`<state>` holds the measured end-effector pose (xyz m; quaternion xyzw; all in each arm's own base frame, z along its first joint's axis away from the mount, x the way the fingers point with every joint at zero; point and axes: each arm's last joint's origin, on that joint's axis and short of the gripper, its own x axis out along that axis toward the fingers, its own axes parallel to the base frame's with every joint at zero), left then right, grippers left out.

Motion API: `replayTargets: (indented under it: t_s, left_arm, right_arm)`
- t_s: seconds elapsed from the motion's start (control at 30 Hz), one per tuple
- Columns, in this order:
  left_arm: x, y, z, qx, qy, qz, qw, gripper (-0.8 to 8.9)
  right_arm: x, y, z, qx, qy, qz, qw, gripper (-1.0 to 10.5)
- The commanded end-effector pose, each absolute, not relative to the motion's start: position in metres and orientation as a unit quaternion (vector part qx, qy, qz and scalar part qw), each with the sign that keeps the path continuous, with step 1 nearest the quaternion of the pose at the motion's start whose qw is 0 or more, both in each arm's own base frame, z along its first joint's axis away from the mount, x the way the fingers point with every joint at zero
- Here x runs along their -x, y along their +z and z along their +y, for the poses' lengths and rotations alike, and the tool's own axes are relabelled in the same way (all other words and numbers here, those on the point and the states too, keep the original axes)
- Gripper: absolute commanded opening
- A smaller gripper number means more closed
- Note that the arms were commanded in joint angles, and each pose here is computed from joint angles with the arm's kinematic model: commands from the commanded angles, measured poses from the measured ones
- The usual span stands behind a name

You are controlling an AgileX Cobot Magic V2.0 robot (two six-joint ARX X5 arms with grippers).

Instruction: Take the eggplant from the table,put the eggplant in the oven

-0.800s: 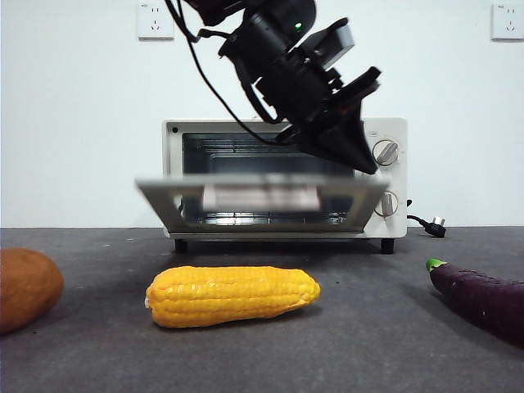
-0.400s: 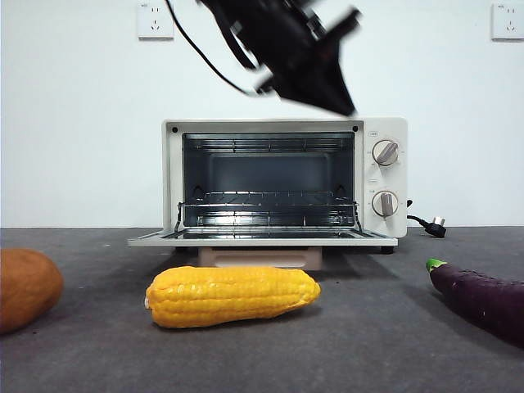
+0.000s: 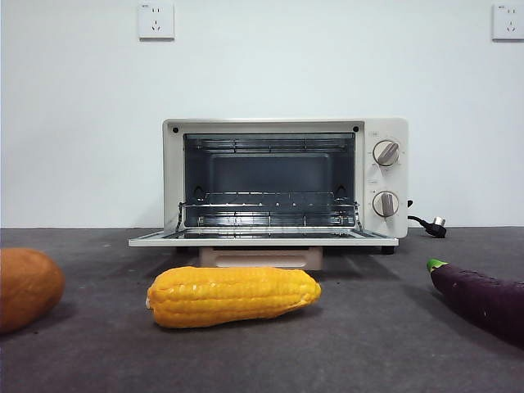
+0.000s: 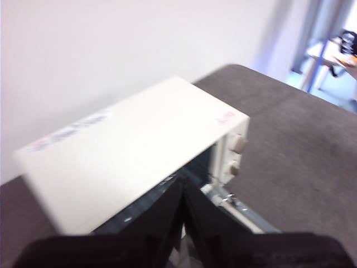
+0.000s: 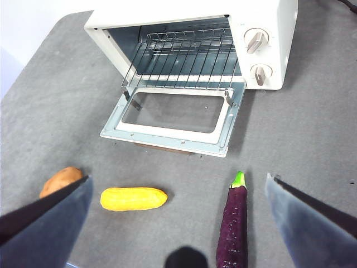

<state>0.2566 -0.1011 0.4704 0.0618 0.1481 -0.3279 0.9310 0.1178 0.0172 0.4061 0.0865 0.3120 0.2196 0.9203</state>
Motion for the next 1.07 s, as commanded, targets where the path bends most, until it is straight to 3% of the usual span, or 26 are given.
replayTargets:
  t_s: [0.03, 0.23, 0.5, 0.77, 1.07]
  left_arm:
    - [-0.24, 0.477, -0.08, -0.061, -0.303, 0.153, 0.939, -0.06]
    - [-0.192, 0.494, -0.04, -0.063, -0.259, 0.143, 0.953, -0.06]
    - [-0.144, 0.502, -0.023, -0.055, -0.247, 0.112, 0.961, -0.06]
    - [-0.109, 0.449, -0.018, -0.04, -0.236, 0.136, 0.961, -0.06]
    - [-0.087, 0.379, -0.019, -0.006, -0.283, 0.169, 0.944, -0.06]
  right_arm:
    - [-0.117, 0.408, 0.019, -0.078, 0.229, 0.307, 0.92, 6.0]
    - [-0.116, 0.408, 0.022, -0.074, 0.241, 0.309, 0.917, 6.0]
    - [-0.116, 0.408, 0.022, -0.074, 0.241, 0.31, 0.917, 6.0]
    - [-0.115, 0.408, 0.026, -0.068, 0.257, 0.31, 0.913, 6.0]
    - [-0.113, 0.405, 0.029, -0.052, 0.263, 0.325, 0.907, 6.0]
